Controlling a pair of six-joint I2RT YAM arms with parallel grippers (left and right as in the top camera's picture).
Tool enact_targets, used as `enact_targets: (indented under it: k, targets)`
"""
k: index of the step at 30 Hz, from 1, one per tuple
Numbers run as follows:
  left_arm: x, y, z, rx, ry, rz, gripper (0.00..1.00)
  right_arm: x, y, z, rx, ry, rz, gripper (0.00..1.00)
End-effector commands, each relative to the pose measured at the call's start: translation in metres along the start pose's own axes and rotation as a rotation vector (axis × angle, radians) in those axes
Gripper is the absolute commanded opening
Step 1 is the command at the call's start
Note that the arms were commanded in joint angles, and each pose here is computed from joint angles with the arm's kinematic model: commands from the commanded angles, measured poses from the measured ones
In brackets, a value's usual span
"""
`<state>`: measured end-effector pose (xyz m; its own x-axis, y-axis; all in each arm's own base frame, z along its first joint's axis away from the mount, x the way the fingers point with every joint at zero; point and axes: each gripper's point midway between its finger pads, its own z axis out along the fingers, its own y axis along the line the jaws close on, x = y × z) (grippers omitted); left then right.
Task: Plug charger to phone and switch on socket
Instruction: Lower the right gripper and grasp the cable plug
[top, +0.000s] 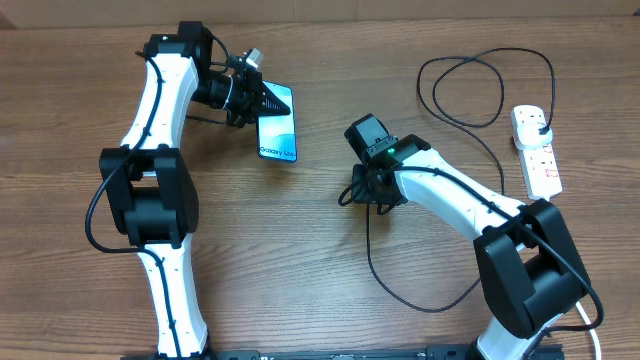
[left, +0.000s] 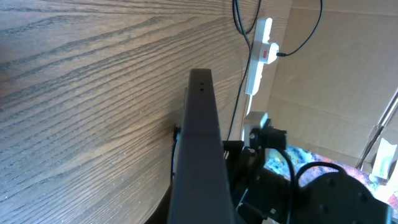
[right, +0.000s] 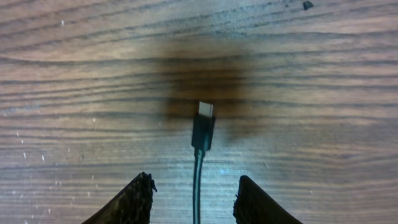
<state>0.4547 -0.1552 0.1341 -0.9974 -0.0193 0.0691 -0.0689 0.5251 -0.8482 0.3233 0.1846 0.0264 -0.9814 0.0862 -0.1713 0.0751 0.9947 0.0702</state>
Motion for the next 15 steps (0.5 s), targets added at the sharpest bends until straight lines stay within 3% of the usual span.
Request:
enact_targets:
  k: [1,15]
  targets:
    - [0.0,-0.02,-0.003,0.049,-0.007,0.046,0.04,0.008,-0.006,0.011,0.014,0.011,-0.005,0.44]
    - [0.0,-0.02,-0.002,0.049,-0.004,0.032,0.04,0.016,-0.022,0.034,0.058,-0.015,-0.049,0.43]
